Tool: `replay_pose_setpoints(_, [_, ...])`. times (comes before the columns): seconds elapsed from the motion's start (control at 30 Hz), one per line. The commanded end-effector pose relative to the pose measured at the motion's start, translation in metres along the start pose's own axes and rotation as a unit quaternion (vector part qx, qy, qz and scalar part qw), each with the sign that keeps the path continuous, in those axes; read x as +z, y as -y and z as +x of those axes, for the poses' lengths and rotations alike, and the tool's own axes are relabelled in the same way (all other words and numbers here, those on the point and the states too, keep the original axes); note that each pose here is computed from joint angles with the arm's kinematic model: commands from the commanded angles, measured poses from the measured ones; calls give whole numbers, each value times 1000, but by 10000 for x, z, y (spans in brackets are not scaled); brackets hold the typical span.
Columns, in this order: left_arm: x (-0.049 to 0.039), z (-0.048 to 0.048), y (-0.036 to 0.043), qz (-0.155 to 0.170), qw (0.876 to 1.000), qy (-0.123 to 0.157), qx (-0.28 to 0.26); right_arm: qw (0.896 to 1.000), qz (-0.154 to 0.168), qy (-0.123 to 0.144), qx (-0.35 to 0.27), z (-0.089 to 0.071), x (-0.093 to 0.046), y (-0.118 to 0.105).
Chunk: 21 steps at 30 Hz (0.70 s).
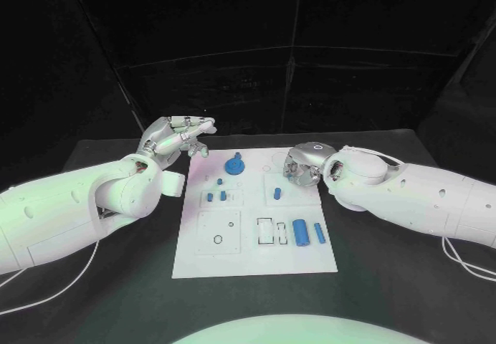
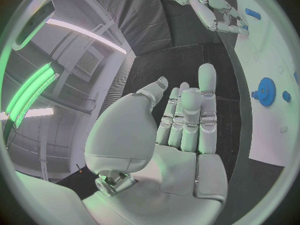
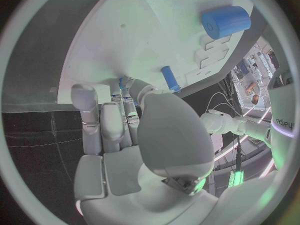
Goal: Assemble the parts on the task board
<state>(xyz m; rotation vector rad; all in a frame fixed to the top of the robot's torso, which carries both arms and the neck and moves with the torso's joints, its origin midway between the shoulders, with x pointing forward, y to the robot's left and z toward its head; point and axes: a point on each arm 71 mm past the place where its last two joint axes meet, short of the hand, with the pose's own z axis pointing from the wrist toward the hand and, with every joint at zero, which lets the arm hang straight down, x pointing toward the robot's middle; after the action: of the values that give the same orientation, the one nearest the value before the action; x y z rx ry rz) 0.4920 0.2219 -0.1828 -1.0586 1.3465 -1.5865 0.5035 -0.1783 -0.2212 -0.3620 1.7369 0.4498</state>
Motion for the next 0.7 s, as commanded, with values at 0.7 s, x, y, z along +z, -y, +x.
replay_pose_setpoints(0.7, [9,-108,16,10,1000,19,8,998,-8,53,15,-70,-198,-64])
